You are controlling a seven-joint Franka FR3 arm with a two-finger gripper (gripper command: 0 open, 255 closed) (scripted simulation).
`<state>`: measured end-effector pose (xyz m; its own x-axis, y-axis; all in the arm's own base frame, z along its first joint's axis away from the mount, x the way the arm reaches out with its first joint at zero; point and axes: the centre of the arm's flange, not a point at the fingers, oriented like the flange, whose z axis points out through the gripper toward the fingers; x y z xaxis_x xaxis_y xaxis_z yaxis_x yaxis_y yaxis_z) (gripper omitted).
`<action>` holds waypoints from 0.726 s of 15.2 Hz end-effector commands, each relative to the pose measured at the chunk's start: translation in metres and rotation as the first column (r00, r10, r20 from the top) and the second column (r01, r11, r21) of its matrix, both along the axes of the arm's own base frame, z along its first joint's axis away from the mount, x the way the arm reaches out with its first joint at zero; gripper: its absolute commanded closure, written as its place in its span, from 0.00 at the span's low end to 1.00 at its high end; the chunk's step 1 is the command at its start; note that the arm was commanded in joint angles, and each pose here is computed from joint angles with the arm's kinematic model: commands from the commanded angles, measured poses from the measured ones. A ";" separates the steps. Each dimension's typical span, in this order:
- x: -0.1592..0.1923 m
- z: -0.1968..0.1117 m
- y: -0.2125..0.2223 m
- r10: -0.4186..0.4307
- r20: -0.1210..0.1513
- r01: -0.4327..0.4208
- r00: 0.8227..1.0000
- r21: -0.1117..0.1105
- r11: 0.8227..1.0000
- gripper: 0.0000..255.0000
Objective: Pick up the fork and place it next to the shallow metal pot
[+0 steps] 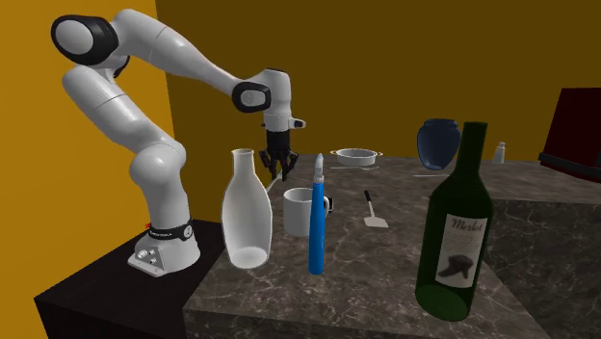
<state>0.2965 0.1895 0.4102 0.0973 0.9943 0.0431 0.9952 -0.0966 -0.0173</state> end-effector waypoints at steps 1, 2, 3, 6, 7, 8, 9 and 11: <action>0.000 0.010 0.000 0.000 -0.001 0.000 1.000 0.000 1.000 1.00; 0.000 0.016 0.000 0.000 -0.001 0.000 1.000 0.000 1.000 1.00; 0.000 0.021 0.000 0.000 -0.001 0.000 1.000 0.000 1.000 1.00; 0.000 0.037 0.000 0.000 -0.001 0.000 1.000 0.000 1.000 1.00; 0.000 0.039 0.000 0.000 -0.001 0.000 1.000 0.000 1.000 1.00; 0.002 0.039 0.013 0.000 -0.001 0.000 1.000 0.000 1.000 1.00; 0.004 0.039 0.026 0.000 -0.001 0.000 1.000 0.000 1.000 1.00; 0.009 0.039 0.052 0.000 -0.001 0.000 1.000 0.000 1.000 1.00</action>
<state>0.3043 0.2272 0.4473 0.0967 0.9944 0.0423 0.9952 -0.0960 -0.0171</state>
